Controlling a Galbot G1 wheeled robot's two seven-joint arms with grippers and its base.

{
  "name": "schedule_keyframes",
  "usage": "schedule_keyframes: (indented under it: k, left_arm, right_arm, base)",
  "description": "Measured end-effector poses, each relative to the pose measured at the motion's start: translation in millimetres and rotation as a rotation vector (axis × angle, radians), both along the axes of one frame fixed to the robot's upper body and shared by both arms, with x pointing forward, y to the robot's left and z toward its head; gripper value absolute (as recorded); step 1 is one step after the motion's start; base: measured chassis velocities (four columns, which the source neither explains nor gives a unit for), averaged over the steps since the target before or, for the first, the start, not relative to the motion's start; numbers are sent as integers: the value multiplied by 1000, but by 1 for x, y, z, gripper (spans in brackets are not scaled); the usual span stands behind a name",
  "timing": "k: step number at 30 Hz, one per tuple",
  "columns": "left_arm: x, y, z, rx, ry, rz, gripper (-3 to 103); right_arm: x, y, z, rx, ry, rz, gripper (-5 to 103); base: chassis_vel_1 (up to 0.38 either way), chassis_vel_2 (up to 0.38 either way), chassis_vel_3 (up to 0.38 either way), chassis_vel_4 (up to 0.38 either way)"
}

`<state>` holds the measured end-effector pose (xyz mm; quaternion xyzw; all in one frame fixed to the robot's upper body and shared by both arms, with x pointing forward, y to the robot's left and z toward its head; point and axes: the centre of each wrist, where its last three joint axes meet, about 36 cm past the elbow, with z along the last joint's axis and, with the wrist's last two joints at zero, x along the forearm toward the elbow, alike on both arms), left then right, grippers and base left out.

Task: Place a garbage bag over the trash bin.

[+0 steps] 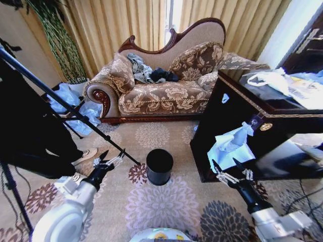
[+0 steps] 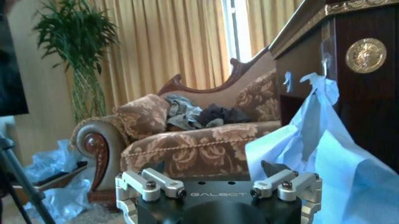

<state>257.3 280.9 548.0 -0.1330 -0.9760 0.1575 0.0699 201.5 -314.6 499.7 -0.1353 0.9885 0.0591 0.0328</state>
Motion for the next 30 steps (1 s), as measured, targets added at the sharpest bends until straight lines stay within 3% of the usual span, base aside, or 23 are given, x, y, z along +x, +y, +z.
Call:
schedule_keyframes:
  k: [11, 14, 20, 24, 26, 30]
  left_arm:
    - [54, 10, 13, -8, -9, -171, 98]
    - [77, 8, 9, -38, 34, -225, 98]
    - [104, 1, -5, -30, 79, -272, 97]
    - [143, -13, -15, 11, 93, -328, 97]
    - [148, -16, -17, 18, 97, -337, 97]
    - [186, -44, -21, 22, 105, -397, 96]
  right_arm:
    - [-4, 2, -14, -13, -6, -1, 100]
    - [-5, 3, -16, -18, -4, -16, 100]
    - [-9, 4, -19, -16, -7, -34, 100]
    - [-12, 4, -24, -13, -10, -50, 100]
    - [-12, 3, -24, -13, -11, -52, 100]
    - [-13, 1, -27, -16, -15, -65, 100]
  base:
    - [0, 0, 0, 0]
    - [0, 0, 0, 0]
    - [0, 0, 0, 0]
    - [0, 0, 0, 0]
    - [0, 0, 0, 0]
    - [0, 0, 0, 0]
